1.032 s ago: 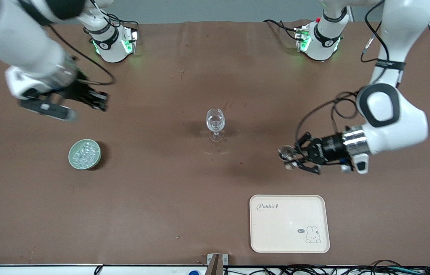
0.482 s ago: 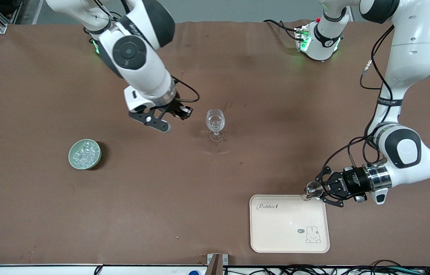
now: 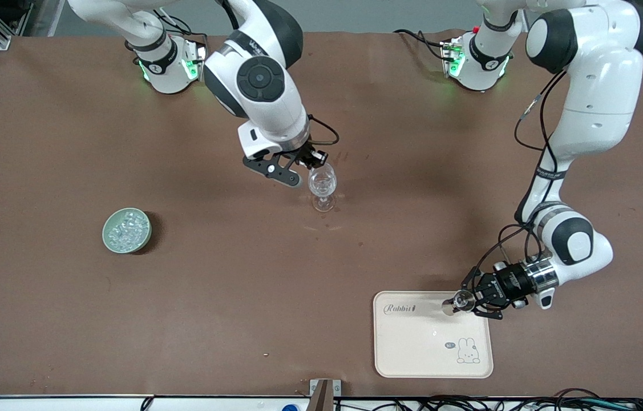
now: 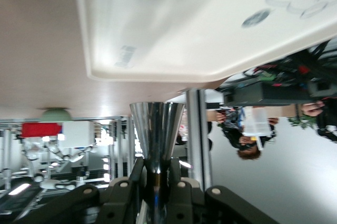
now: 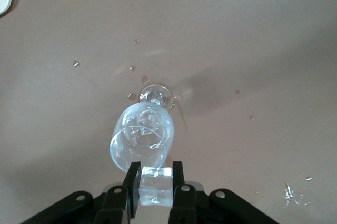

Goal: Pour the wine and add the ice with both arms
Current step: 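Drop the ice into the glass while the left gripper lowers the jigger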

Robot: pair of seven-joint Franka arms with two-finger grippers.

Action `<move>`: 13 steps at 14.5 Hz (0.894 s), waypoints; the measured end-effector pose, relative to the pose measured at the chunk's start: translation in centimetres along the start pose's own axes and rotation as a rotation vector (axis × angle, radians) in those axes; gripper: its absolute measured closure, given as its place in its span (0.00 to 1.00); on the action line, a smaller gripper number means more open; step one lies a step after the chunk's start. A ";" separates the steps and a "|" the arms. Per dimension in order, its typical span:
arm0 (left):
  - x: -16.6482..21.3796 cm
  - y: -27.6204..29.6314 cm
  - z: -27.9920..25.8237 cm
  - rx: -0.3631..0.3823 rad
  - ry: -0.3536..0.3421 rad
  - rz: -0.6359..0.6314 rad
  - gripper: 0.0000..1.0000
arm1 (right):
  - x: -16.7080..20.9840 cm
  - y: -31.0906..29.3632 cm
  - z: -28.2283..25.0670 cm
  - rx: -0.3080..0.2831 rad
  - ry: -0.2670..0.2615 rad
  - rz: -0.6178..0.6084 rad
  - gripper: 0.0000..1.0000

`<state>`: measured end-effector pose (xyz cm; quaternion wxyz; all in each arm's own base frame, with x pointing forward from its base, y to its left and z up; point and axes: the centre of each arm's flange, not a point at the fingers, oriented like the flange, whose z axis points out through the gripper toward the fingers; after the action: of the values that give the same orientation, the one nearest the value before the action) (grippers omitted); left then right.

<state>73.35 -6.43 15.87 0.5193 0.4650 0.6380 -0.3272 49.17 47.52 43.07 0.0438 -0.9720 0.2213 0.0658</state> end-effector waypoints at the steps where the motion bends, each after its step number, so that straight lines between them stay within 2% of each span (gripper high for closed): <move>1: 0.9 0.2 0.2 -0.024 -0.008 -0.003 0.79 | -0.1 -0.4 0.6 0.002 0.007 0.001 0.72; 4: 2.7 0.6 0.5 -0.076 -0.027 -0.009 0.79 | 0.1 -1.4 2.0 -0.002 0.014 0.004 0.72; 9: 4.6 0.9 0.5 -0.108 0.007 -0.012 0.78 | -0.7 -2.3 3.3 -0.011 0.007 -0.007 0.72; 11: 4.9 0.9 0.4 -0.108 0.009 -0.015 0.65 | -1.2 -2.4 3.5 -0.014 0.006 -0.007 0.72; 13: 4.8 1.0 0.3 -0.110 0.009 -0.013 0.44 | -1.4 -2.5 3.7 -0.017 0.004 -0.010 0.72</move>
<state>74.26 -5.16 11.23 0.5392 0.4330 0.6603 -0.2929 48.66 50.78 39.73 0.0355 -0.9735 0.2162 0.0654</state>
